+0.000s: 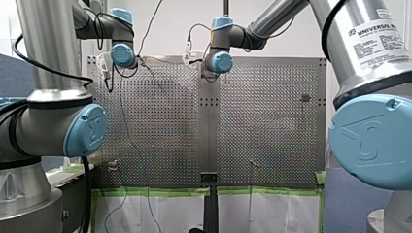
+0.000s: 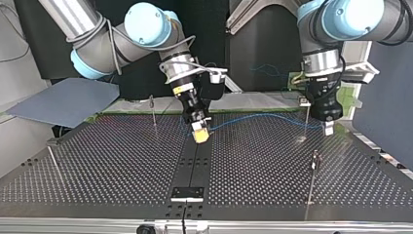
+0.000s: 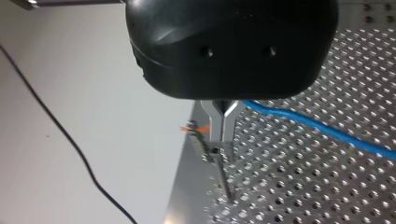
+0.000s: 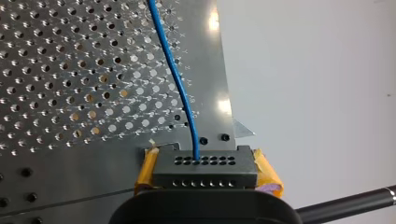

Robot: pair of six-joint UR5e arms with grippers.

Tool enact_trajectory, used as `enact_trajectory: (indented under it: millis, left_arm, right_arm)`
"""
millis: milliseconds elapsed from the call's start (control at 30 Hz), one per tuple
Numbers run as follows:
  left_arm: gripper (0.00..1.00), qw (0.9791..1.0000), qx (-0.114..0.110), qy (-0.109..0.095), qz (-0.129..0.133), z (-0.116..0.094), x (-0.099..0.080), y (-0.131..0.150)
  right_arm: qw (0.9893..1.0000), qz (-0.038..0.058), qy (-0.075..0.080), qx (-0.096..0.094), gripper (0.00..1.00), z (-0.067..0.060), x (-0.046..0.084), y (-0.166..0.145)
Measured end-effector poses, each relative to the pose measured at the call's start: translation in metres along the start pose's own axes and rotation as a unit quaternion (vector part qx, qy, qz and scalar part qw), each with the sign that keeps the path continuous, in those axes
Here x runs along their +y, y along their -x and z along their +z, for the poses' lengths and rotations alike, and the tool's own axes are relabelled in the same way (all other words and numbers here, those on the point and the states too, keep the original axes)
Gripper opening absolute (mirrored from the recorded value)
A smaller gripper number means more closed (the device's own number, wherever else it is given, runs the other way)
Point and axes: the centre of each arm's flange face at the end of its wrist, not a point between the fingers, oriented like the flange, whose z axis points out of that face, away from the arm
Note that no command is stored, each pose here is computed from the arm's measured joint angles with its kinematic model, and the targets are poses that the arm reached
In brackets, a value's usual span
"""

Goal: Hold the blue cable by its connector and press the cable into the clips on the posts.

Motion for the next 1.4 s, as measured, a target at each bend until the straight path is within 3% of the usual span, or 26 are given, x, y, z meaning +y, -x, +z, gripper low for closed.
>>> enact_trajectory:
  millis: [200,467,1000,1233,1400]
  left_arm:
    - [0.00,0.9999,-0.011,-0.003,-0.013,0.007,0.000,0.000]
    - [0.00,0.9992,-0.001,-0.001,-0.039,0.015,0.001,-0.014]
    - [0.00,0.9991,-0.004,0.008,-0.042,0.024,0.010,-0.018]
    - [0.00,0.9982,-0.018,0.005,-0.057,0.033,0.010,-0.004]
    - [0.00,0.9977,-0.028,0.004,-0.062,0.040,0.010,0.006]
  right_arm:
    - [1.0000,0.0002,0.000,-0.003,0.00,0.004,-0.002,0.007]
    - [1.0000,0.0014,-0.001,0.003,0.00,0.009,-0.005,0.001]
    - [1.0000,0.0030,0.002,0.008,0.00,0.023,-0.003,-0.006]
    - [0.9999,0.0041,0.002,0.010,0.00,0.031,-0.005,-0.008]
    - [1.0000,0.0035,-0.001,-0.004,0.00,0.039,-0.012,0.001]
